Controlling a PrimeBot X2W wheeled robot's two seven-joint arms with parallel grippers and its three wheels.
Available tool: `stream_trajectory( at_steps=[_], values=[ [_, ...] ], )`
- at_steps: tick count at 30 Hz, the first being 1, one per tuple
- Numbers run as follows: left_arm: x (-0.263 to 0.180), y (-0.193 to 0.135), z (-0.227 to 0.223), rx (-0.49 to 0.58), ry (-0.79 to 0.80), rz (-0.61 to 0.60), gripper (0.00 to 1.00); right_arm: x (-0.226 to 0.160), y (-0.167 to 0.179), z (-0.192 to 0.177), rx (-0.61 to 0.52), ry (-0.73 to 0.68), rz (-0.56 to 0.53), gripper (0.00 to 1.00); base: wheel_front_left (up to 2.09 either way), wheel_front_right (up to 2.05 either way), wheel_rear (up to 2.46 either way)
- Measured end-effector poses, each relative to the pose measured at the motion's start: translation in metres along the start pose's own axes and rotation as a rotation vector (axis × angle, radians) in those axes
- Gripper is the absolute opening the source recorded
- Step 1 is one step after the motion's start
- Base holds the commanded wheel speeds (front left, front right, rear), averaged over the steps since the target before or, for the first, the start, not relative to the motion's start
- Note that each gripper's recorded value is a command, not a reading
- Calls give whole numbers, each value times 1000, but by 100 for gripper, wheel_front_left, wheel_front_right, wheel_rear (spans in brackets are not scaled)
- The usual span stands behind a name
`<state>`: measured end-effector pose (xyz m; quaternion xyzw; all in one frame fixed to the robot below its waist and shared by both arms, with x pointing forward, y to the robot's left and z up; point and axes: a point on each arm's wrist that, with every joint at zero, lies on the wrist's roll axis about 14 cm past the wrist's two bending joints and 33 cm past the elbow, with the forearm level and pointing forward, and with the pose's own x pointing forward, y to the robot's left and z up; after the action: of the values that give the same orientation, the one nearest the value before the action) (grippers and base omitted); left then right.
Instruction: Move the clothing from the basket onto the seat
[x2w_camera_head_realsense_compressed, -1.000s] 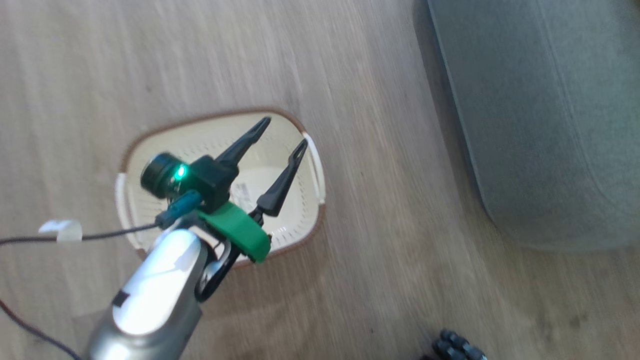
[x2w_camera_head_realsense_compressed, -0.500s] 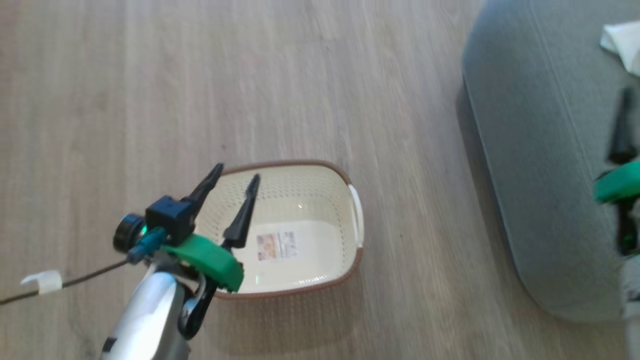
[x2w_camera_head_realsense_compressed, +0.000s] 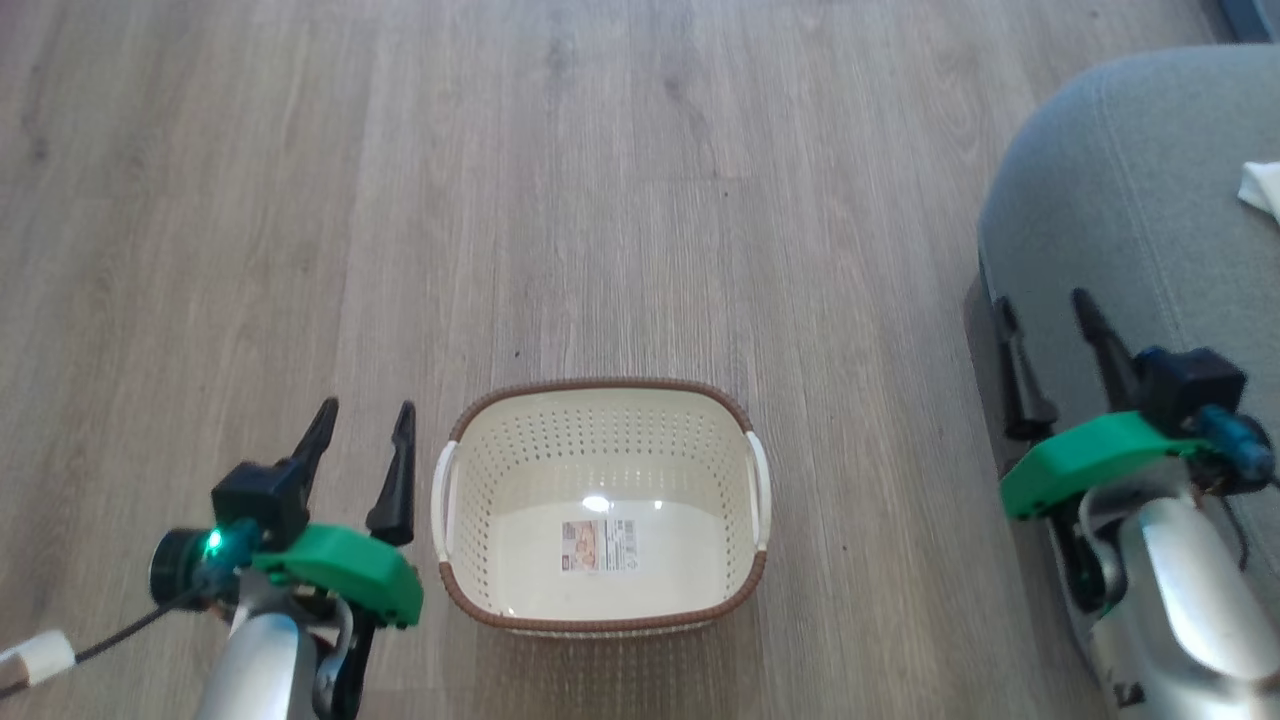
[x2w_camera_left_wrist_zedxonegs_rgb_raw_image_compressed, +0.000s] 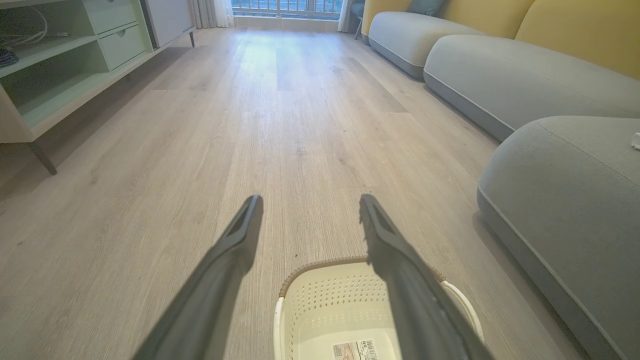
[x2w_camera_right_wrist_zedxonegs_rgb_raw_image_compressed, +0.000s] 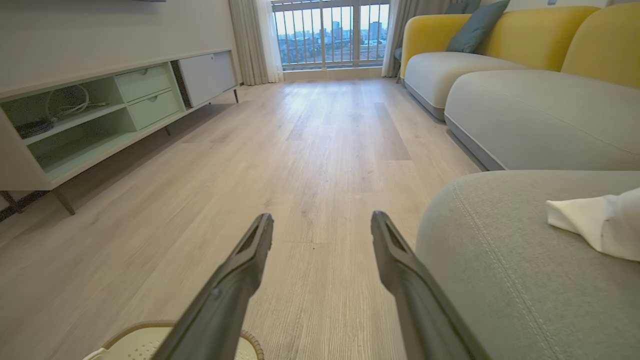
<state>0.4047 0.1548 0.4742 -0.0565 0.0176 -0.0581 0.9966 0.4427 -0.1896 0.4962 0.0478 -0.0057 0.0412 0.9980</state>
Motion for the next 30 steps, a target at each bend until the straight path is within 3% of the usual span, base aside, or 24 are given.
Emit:
stream_trajectory(
  at_steps=[11, 30],
  values=[
    [-25, 31, 0, 27, -4, 132, 100, -18, 25, -3, 26, 0, 51, 100, 0, 0, 0],
    [-45, 40, -2, 14, -2, 169, 100, -46, 19, -9, 69, 9, 0, 100, 0, 0, 0]
  ],
)
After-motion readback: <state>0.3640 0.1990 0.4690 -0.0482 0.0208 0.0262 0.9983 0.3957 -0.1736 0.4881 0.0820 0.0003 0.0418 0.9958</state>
